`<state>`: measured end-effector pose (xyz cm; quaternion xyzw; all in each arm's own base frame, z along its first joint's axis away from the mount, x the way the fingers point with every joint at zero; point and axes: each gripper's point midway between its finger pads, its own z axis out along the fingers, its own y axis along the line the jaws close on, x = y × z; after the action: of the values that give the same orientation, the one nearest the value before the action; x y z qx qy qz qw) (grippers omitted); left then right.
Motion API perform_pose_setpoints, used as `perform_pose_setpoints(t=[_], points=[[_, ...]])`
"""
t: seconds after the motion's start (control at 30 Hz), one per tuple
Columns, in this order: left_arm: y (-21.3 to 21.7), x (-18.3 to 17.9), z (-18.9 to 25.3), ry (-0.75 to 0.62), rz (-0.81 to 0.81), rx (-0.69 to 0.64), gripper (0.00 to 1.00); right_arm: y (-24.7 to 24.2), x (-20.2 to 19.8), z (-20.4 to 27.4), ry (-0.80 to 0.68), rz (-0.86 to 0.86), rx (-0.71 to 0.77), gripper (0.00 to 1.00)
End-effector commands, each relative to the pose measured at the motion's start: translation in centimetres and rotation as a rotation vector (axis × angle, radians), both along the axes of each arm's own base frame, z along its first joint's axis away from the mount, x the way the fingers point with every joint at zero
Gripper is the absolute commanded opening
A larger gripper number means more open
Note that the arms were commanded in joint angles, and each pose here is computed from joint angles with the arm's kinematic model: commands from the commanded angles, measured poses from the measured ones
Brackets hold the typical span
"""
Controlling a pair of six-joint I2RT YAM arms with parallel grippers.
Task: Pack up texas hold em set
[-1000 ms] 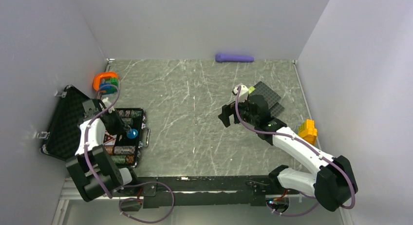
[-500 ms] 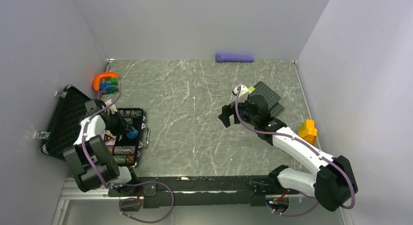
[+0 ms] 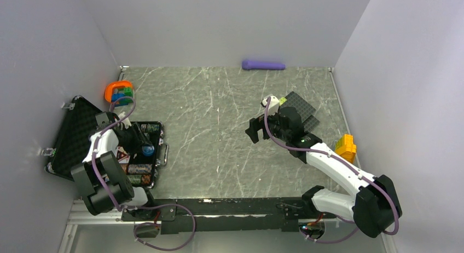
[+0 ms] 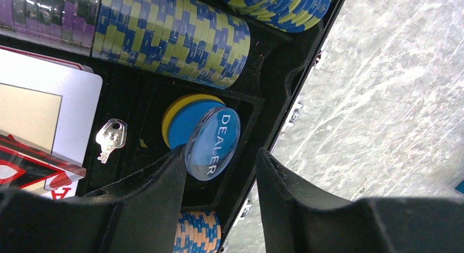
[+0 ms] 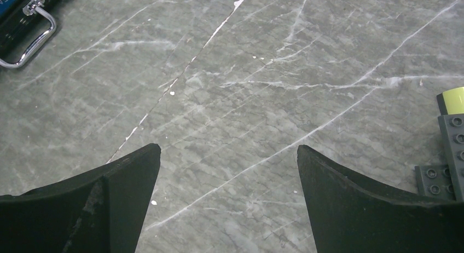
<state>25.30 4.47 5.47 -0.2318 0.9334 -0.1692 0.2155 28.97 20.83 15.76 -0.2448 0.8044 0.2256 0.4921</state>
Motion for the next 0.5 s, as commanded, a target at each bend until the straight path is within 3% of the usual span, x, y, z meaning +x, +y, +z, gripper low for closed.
perform_pose_setpoints(t=[0.0, 0.3, 0.33, 0.47], points=[[0.8, 0.6, 1.2, -0.03, 0.015, 0.041, 0.55, 0.3, 0.5, 1.6, -0.052, 0.005, 0.034, 0.99], [2.7, 0.3, 3.0, -0.074, 0.087, 0.173, 0.62, 0.3, 0.6, 1.6, -0.052, 0.004, 0.033, 0.99], [2.9, 0.3, 3.1, -0.077, 0.096, 0.184, 0.77, 0.3, 0.5, 1.6, -0.052, 0.005, 0.034, 0.99], [4.5, 0.1, 4.7, -0.106, 0.135, 0.291, 0.82, 0.2, 0.5, 1.7, -0.056, 0.0, 0.034, 0.99]])
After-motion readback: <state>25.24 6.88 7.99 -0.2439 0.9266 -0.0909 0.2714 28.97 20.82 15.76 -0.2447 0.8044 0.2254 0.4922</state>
